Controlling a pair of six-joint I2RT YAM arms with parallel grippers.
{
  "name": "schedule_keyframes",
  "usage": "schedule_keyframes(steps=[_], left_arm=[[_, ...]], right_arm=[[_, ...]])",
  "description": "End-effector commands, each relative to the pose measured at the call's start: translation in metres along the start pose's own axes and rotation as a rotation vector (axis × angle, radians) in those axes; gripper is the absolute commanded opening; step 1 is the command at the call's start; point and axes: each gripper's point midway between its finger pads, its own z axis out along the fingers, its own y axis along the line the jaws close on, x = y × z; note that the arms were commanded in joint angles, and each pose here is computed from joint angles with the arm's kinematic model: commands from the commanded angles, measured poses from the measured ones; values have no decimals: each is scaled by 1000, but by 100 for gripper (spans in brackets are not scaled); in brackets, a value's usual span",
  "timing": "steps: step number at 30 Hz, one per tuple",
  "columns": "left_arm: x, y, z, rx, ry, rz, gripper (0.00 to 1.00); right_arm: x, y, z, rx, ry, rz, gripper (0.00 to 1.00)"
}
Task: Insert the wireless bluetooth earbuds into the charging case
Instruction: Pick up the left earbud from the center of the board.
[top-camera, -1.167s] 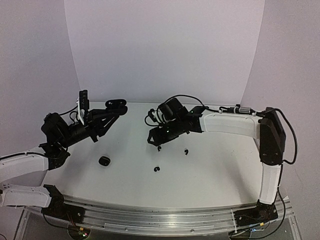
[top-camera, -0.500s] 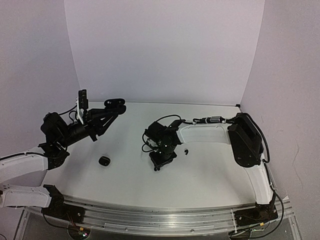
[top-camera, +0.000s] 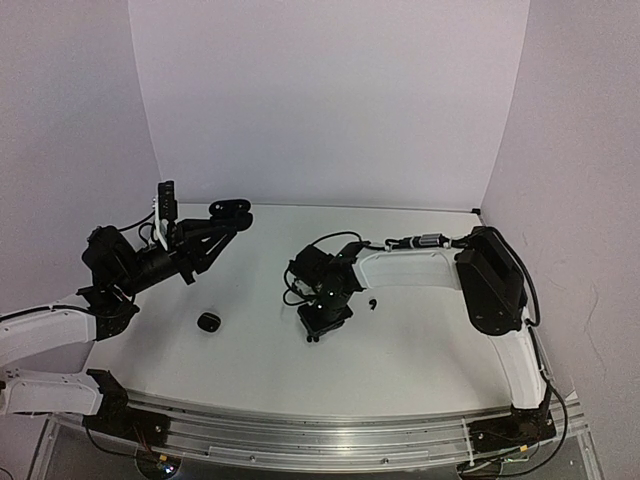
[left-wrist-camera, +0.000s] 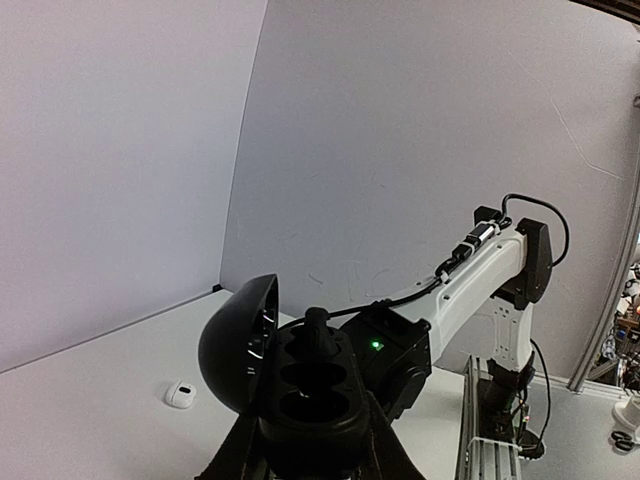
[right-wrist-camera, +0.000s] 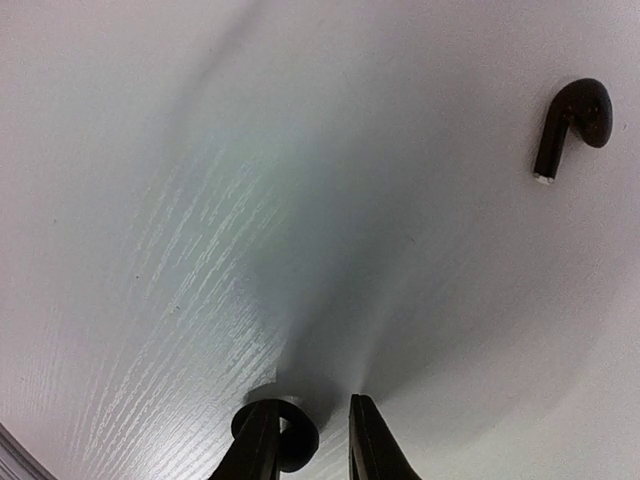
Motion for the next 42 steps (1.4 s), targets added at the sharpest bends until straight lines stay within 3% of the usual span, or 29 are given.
schedule_keyframes(steps=[1, 6, 35, 38, 42], left_arm=[[-7, -2, -2, 4, -17, 33, 0], [-6, -2, -2, 6, -15, 35, 0], [-3, -1, -2, 5, -3, 57, 0], [-3, -2, -2, 6, -3, 58, 0], [-3, -2, -2, 6, -4, 60, 0]], right_arm=[[28, 12, 0, -12, 66, -4, 22], [33, 12, -1, -14, 63, 7, 11], [58, 25, -2, -78, 76, 47, 20], [63, 23, -2, -77, 84, 52, 18], [65, 21, -1, -72, 82, 54, 9]])
